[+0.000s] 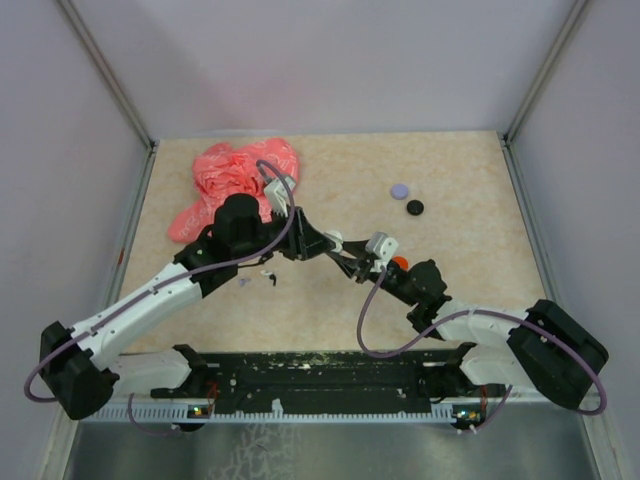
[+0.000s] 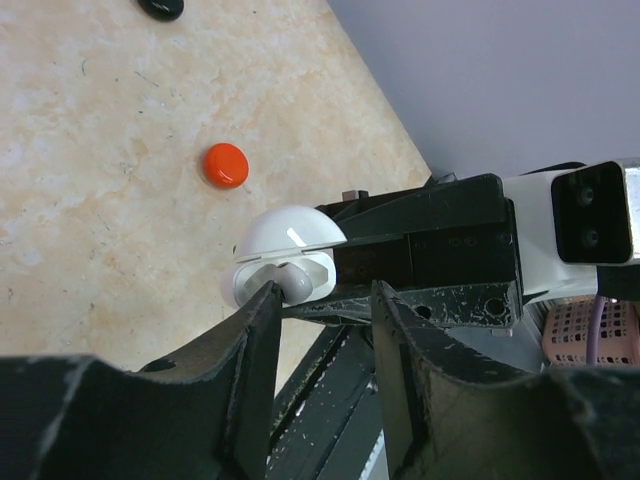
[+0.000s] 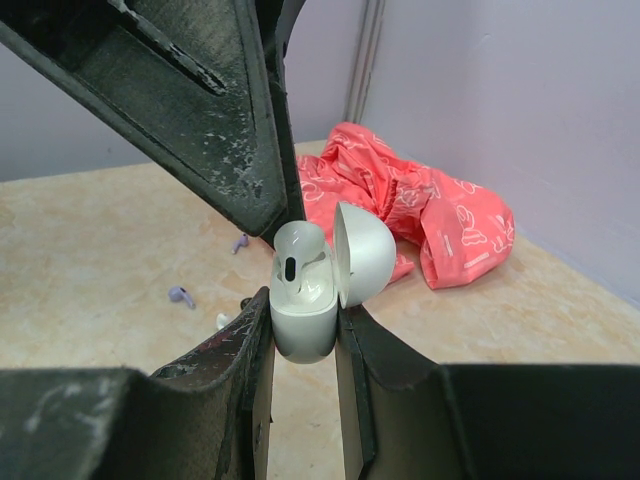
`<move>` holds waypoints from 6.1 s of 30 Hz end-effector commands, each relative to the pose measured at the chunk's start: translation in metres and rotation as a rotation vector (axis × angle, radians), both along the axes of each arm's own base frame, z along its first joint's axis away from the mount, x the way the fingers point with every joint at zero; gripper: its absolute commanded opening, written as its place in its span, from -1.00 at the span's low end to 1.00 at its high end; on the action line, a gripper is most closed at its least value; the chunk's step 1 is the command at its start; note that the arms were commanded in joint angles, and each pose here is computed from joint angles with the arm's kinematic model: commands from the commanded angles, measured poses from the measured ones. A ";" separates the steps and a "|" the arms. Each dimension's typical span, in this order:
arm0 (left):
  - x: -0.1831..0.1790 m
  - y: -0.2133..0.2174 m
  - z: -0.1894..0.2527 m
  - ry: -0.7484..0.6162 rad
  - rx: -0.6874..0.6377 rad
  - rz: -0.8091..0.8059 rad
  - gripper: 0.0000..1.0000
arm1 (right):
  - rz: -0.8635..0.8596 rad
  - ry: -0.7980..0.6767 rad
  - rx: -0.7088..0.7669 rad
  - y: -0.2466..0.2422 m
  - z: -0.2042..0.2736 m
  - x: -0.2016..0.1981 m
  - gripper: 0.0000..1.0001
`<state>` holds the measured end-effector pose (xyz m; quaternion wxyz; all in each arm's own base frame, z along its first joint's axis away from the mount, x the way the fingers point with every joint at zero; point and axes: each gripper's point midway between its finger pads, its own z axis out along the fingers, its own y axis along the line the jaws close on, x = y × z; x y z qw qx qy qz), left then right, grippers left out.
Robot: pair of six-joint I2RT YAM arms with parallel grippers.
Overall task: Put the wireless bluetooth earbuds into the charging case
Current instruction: Adjust the earbud with the charging case, then pick up the earbud from the center of the board, then place the earbud in the charging case.
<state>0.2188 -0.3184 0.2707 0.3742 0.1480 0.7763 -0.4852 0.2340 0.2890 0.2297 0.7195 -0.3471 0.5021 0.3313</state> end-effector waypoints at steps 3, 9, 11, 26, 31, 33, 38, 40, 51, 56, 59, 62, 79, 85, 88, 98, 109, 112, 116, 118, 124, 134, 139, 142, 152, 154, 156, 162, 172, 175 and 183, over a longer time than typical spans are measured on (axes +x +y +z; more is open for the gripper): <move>-0.004 -0.012 0.021 -0.064 -0.035 -0.057 -0.11 | 0.033 -0.072 0.061 0.008 0.033 -0.005 -1.00; -0.008 -0.015 0.021 -0.104 -0.024 -0.110 -0.15 | 0.054 -0.069 0.054 0.011 0.032 -0.007 -1.00; -0.008 -0.017 0.019 -0.102 -0.015 -0.121 -0.15 | 0.062 -0.070 0.055 0.012 0.033 -0.008 -1.00; -0.006 -0.006 0.014 -0.136 0.069 -0.101 -0.06 | 0.030 -0.064 0.081 0.007 0.036 -0.006 -1.00; -0.003 0.006 0.014 -0.153 0.102 -0.048 -0.03 | 0.023 -0.053 0.072 0.006 0.031 -0.006 -1.00; -0.003 0.010 0.015 -0.157 0.110 -0.032 0.00 | 0.024 -0.048 0.075 0.006 0.031 -0.006 -1.00; 0.004 0.027 0.014 -0.166 0.149 0.057 0.07 | -0.004 -0.031 0.076 0.001 0.027 -0.003 -1.00; 0.011 0.039 0.005 -0.156 0.199 0.125 0.10 | -0.041 -0.013 0.074 -0.004 0.022 0.001 -1.00; 0.036 0.119 -0.079 0.008 0.538 0.453 0.17 | -0.131 0.042 0.019 -0.024 -0.004 0.005 -1.00; 0.039 0.146 -0.127 0.132 0.620 0.522 0.17 | -0.137 0.047 0.012 -0.026 -0.010 0.004 -1.00; 0.041 0.156 -0.150 0.188 0.649 0.545 0.17 | -0.138 0.048 0.004 -0.026 -0.014 0.004 -1.00; 0.045 0.163 -0.170 0.221 0.677 0.554 0.14 | -0.143 0.043 -0.003 -0.027 -0.015 0.004 -1.00; 0.081 0.174 -0.235 0.304 0.837 0.543 -0.26 | -0.153 0.039 -0.021 -0.029 -0.022 0.005 -1.00; 0.085 0.169 -0.234 0.301 0.816 0.530 -0.26 | -0.154 0.040 -0.023 -0.030 -0.022 0.004 -1.00; 0.086 0.166 -0.231 0.304 0.799 0.529 -0.25 | -0.154 0.038 -0.022 -0.030 -0.022 0.005 -1.00; 0.091 0.173 -0.235 0.323 0.786 0.590 -0.24 | -0.149 0.041 -0.025 -0.029 -0.023 0.004 -1.00; 0.093 0.172 -0.244 0.352 0.774 0.599 -0.30 | -0.146 0.045 -0.026 -0.029 -0.023 0.004 -1.00; 0.089 0.175 -0.247 0.366 0.786 0.598 -0.32 | -0.143 0.046 -0.026 -0.028 -0.023 0.004 -1.00; 0.084 0.176 -0.251 0.376 0.795 0.593 -0.36 | -0.140 0.049 -0.027 -0.027 -0.024 0.003 -1.00; 0.083 0.176 -0.251 0.383 0.793 0.592 -0.38 | -0.139 0.048 -0.025 -0.027 -0.023 0.003 -1.00; 0.080 0.176 -0.251 0.393 0.794 0.587 -0.35 | -0.132 0.048 -0.025 -0.026 -0.023 0.002 -1.00; 0.076 0.174 -0.260 0.414 0.796 0.568 -0.39 | -0.127 0.051 -0.022 -0.025 -0.022 0.002 -1.00; 0.074 0.175 -0.261 0.422 0.801 0.563 -0.50 | -0.124 0.052 -0.022 -0.025 -0.022 0.002 -1.00; 0.071 0.174 -0.259 0.428 0.794 0.556 -0.54 | -0.122 0.051 -0.022 -0.024 -0.021 0.002 -1.00; 0.072 0.174 -0.227 0.363 0.765 0.554 -0.60 | -0.110 0.047 -0.025 -0.022 -0.017 0.000 -1.00; 0.073 0.172 -0.215 0.332 0.746 0.546 -0.61 | -0.103 0.048 -0.026 -0.021 -0.017 0.000 -1.00; 0.076 0.169 -0.200 0.293 0.720 0.539 -0.65 | -0.097 0.050 -0.025 -0.020 -0.016 0.000 -1.00; 0.081 0.153 -0.145 0.116 0.665 0.498 -0.69 | -0.095 0.045 -0.015 -0.018 -0.011 0.000 -1.00; 0.068 0.107 -0.058 -0.248 0.669 0.414 -0.70 | -0.073 0.021 -0.001 -0.012 0.004 0.002 -1.00; 0.064 0.094 -0.044 -0.346 0.665 0.378 -0.72 | -0.065 0.016 0.001 -0.010 0.007 0.001 -1.00; 0.050 0.059 -0.009 -0.584 0.647 0.258 -0.72 | -0.055 0.010 0.008 -0.007 0.012 0.001 -1.00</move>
